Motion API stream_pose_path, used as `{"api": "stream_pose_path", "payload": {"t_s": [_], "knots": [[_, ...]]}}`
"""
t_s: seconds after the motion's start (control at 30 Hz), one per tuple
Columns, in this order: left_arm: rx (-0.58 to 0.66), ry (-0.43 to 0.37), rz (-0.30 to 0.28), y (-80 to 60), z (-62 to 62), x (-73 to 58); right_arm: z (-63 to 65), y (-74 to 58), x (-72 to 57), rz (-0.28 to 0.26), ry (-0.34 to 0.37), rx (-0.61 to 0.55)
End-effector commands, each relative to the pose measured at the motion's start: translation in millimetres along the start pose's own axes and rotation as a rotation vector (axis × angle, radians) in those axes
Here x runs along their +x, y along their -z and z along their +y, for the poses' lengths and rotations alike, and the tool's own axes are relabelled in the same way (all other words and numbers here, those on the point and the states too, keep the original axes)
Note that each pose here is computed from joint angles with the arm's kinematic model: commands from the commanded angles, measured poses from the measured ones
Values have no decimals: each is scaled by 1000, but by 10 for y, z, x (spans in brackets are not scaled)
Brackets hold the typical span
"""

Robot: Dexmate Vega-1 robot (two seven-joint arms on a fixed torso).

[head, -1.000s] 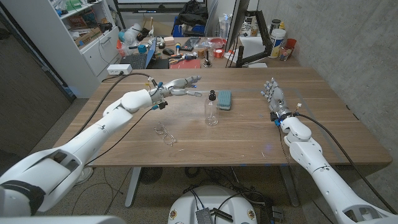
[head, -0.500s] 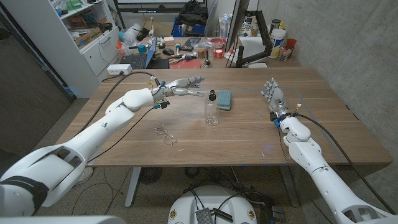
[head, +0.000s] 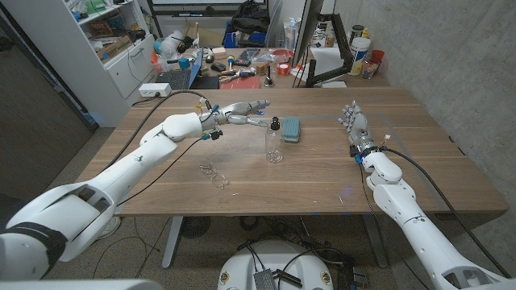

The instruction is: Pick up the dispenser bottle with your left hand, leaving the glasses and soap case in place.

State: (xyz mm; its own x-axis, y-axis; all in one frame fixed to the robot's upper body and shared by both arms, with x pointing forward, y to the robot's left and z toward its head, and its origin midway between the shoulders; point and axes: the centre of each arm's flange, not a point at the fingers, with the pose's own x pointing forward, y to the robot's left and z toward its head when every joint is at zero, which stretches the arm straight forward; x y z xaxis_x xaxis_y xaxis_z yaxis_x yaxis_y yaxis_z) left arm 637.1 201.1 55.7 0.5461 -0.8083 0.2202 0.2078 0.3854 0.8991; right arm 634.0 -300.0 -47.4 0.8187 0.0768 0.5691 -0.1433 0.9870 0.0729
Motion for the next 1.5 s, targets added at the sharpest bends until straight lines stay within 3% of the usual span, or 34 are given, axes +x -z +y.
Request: {"api": "stream_pose_path", "payload": {"t_s": [0.03,0.37,0.7,1.2,1.5], "knots": [[25,54,-10,-60,-34,68,-9,7,-4,-2,5,8],[53,98,-1,-114,-135,124,-20,17,-9,-1,-1,11],[71,97,36,-104,-195,93,-46,34,-37,2,-4,18],[67,102,76,-12,-274,101,-61,41,-88,2,1,15],[48,53,53,49,-293,180,-70,29,-74,2,2,10]]}}
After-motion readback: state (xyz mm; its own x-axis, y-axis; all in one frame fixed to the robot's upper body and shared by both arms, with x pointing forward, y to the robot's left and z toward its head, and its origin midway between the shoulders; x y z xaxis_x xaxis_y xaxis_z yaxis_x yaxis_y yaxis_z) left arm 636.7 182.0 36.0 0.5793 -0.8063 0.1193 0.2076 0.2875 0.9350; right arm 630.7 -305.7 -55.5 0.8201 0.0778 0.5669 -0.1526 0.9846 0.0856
